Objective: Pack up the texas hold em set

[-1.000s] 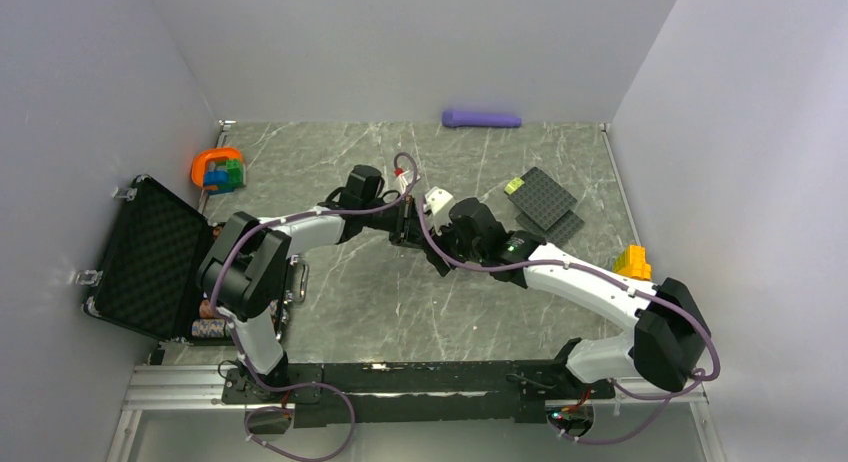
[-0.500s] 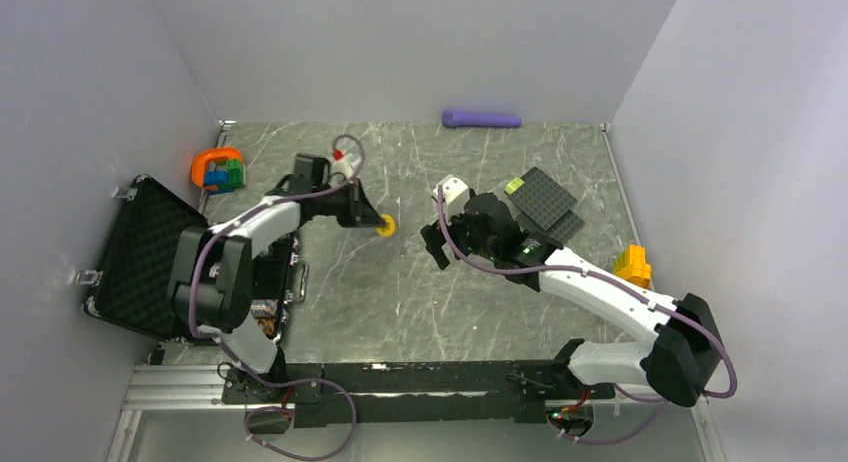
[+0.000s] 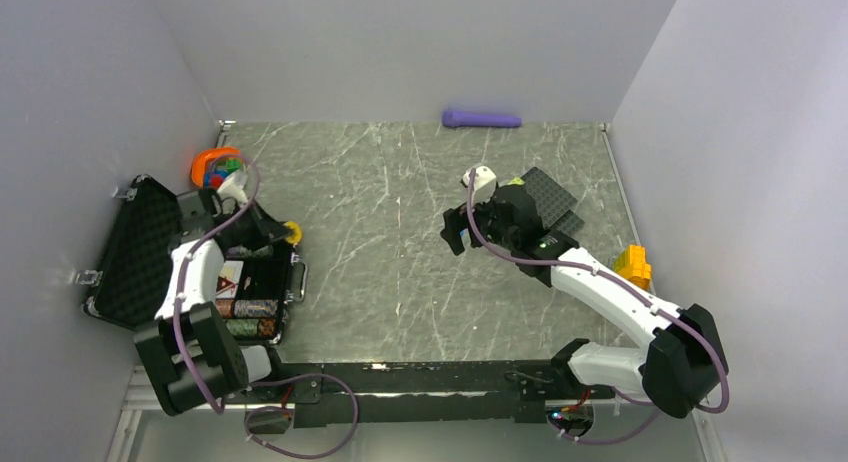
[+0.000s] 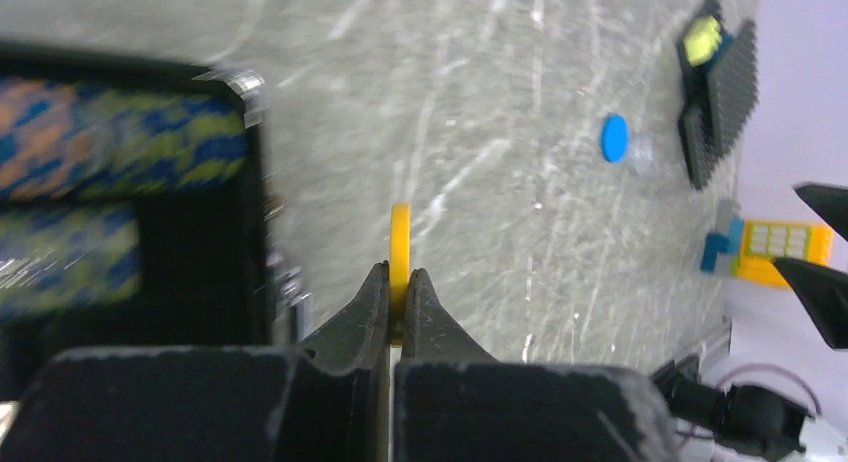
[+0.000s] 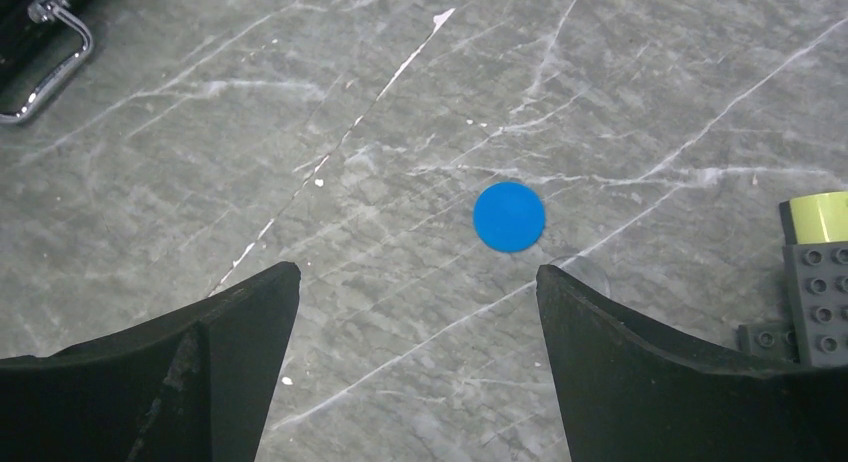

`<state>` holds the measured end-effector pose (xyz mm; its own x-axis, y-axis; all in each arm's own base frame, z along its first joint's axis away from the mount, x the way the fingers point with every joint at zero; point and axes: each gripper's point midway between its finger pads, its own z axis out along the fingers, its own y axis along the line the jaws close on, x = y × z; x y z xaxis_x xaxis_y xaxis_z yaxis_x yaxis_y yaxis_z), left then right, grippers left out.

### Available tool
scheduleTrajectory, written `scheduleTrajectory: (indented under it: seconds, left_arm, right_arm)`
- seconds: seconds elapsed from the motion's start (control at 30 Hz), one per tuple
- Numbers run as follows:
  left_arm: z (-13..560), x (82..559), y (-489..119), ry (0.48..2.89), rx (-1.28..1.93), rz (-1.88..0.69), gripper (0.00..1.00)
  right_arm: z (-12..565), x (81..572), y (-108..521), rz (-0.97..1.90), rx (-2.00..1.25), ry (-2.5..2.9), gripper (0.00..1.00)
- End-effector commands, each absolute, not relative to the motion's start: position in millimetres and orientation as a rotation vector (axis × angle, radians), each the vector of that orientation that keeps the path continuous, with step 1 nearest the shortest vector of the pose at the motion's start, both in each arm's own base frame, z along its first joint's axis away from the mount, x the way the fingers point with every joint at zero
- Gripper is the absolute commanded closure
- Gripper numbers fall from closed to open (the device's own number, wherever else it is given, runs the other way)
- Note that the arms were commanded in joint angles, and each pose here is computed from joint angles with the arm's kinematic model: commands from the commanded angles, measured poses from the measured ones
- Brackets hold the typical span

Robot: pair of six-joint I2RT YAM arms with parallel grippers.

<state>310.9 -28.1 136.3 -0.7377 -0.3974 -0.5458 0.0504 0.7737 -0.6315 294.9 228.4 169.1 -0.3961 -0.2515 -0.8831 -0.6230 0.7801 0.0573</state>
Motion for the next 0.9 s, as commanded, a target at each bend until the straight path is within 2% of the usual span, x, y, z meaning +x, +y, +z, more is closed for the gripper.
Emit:
scheduleTrajectory:
  seconds: [0.0, 0.3, 0.87]
  left_arm:
    - [125.1, 285.9, 13.5, 2.273, -0.436, -0.717, 1.00]
    - [99.8, 262.7, 61.3, 2.387, -0.572, -0.364, 1.00]
    - [70.4, 263.3, 48.8, 2.492, -0.614, -0.520, 0.99]
  right_arm:
    - [203.3, 300.9, 231.7, 0.561, -0.632, 1.853, 0.08]
    - [210.3, 301.7, 228.2, 0.582, -0.624, 1.815, 0.08]
    - [212.1, 302.2, 223.5, 0.563, -0.620, 1.810, 0.08]
